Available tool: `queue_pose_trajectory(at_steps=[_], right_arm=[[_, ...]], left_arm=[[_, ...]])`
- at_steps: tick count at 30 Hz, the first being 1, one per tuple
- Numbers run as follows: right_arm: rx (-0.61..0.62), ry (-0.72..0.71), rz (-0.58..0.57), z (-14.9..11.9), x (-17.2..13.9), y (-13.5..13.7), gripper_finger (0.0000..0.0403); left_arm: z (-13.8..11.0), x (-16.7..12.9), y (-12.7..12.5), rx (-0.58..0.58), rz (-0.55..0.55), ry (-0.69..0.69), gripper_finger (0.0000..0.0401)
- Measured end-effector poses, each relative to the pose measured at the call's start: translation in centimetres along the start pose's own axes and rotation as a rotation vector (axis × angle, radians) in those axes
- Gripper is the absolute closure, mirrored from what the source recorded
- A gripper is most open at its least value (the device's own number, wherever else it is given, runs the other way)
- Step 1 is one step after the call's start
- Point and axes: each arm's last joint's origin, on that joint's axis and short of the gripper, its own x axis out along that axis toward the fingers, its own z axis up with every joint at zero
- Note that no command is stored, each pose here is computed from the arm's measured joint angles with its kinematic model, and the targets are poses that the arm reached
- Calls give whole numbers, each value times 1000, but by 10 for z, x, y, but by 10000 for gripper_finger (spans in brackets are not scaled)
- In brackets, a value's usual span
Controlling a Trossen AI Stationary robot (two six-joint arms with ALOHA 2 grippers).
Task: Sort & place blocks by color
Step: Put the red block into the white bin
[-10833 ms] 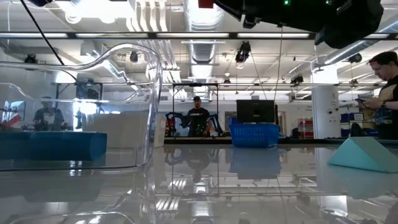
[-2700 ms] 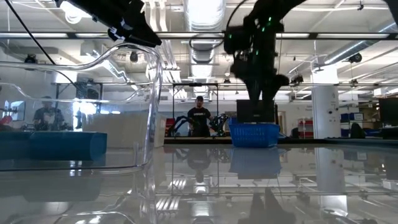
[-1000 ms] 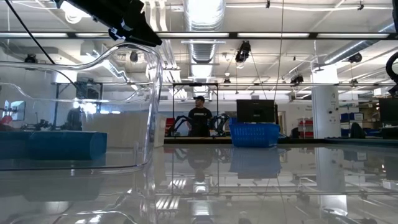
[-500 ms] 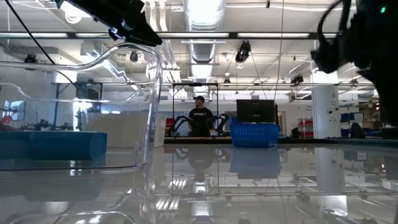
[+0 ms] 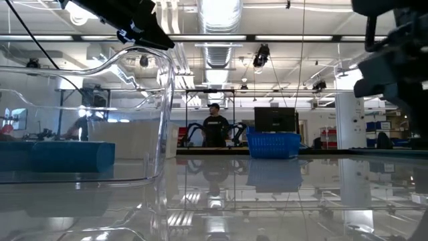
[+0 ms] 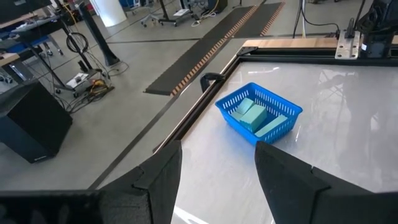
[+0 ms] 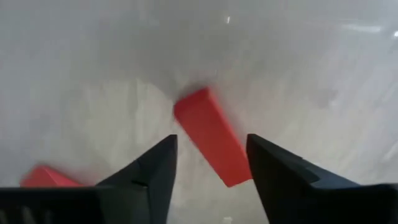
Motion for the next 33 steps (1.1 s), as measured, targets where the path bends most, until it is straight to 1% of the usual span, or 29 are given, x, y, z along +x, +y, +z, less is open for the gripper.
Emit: queue_pose_trajectory(at_steps=[2,4,8,11,14,19,20,22,25,28,31,33], right_arm=[[-57,16,-6,1,4,2,206],[-79,27,-12,3,8,3,198],[-84,29,-19,7,16,4,201],[-99,1,-27,12,24,5,219],[-134,4,-21,14,30,5,243],[-145,3,-34,15,31,5,306],[-155,-6,-40,15,30,5,314],[-166,-30,-60,15,26,5,314],[-138,-129,-166,21,14,-2,314],[-67,-239,-263,26,-7,-14,314],[4,-430,-288,38,-27,-26,314],[23,-581,-308,46,-39,-37,314]], left_arm=[[0,0,0,0,0,0,214],[0,0,0,0,0,0,214],[0,0,0,-1,0,-2,214],[0,0,0,0,0,-2,214],[0,0,0,-1,1,-2,214],[0,0,0,1,0,-2,214],[0,0,0,2,0,0,214],[0,-1,0,4,-4,1,214],[1,-4,-3,5,-20,-6,214],[1,-7,-8,11,-56,-14,214],[1,-11,-15,16,-90,-20,214],[0,-11,-21,26,-114,-18,214]])
